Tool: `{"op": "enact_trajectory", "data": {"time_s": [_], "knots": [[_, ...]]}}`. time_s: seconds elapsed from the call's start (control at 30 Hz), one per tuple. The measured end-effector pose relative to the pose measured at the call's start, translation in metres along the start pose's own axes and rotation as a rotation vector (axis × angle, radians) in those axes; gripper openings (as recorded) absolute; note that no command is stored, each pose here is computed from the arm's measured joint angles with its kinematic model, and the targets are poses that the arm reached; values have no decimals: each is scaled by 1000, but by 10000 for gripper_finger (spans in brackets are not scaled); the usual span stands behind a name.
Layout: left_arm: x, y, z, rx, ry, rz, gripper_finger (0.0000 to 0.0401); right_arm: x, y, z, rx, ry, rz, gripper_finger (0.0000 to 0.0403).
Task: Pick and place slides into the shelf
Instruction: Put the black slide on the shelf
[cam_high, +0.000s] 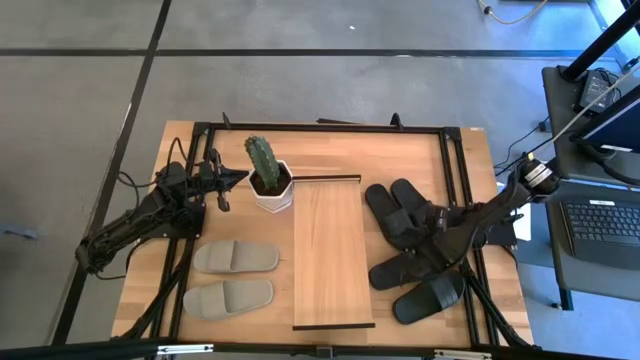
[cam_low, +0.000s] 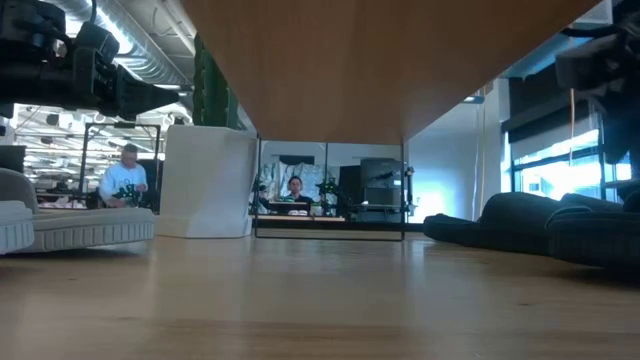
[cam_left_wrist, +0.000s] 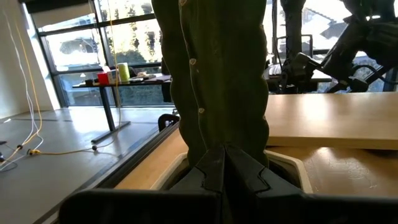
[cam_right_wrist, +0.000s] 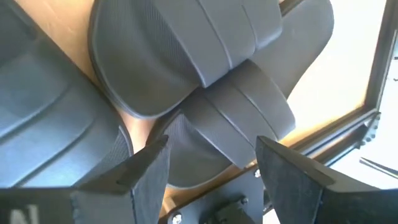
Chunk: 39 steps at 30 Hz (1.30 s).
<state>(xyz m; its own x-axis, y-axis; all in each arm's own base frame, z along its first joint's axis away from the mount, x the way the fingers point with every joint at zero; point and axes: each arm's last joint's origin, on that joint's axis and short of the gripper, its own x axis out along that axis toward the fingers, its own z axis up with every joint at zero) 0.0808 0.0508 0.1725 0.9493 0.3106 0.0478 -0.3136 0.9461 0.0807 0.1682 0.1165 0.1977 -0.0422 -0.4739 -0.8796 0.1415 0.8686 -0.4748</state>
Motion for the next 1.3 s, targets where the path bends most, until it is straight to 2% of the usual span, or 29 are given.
{"op": "enact_trajectory", "data": {"time_s": [0.3,0.47,0.67,0.93,1.1,1.3], "knots": [[0,0,0,0,0,0,0,28,11,-15,-32,24,-16,237],[0,0,0,0,0,0,0,45,8,-25,-51,51,-64,237],[0,0,0,-1,0,0,0,50,5,-25,-69,-38,-158,227],[0,0,0,-7,0,0,0,62,5,-30,-63,-44,-159,205],[0,0,0,-8,0,0,0,64,6,-30,-54,-58,-149,176],[0,0,0,-9,0,0,0,64,7,-29,-53,-61,-144,110]]}}
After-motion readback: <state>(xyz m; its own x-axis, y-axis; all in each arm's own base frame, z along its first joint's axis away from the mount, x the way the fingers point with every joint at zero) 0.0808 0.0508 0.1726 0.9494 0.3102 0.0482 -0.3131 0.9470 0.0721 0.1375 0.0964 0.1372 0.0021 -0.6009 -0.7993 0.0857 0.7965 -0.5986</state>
